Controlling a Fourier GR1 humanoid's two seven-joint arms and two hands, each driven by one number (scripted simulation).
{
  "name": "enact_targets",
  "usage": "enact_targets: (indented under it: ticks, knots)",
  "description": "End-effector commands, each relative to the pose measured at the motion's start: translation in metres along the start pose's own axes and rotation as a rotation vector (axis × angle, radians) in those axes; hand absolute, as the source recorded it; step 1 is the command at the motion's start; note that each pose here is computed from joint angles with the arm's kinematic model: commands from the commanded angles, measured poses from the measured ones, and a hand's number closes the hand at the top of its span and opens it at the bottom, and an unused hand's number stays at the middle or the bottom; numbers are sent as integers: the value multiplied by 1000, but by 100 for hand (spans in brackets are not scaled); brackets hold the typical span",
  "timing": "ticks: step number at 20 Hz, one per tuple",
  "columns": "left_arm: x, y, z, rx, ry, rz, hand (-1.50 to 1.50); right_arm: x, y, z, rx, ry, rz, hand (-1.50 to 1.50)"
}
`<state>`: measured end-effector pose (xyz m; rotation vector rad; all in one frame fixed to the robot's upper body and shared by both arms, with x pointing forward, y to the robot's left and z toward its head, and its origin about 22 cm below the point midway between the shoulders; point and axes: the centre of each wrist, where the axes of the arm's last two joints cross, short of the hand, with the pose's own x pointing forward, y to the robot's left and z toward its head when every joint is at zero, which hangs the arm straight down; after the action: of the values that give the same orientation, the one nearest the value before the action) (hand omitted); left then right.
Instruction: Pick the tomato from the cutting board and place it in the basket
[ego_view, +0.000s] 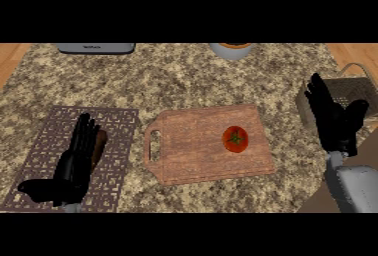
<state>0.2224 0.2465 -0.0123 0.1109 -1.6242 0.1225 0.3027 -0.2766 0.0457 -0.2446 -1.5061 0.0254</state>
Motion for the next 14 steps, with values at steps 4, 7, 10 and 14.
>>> enact_targets:
  ticks: [4, 7, 10, 14]
  knots:
    - [9, 40, -23, -4, 76, -221, 0, 4, 2, 13, -28, -421, -200, 150]
    - [-5, 39, -18, -41, 176, -268, 0, 69, 16, 10, 91, -915, -40, 150]
    - [8, 40, -30, -85, 187, -302, 0, 48, 68, 29, 45, -1067, -183, -150]
    - [24, 29, -52, -85, 215, -316, 0, 18, 109, 59, -194, -1077, -46, -150]
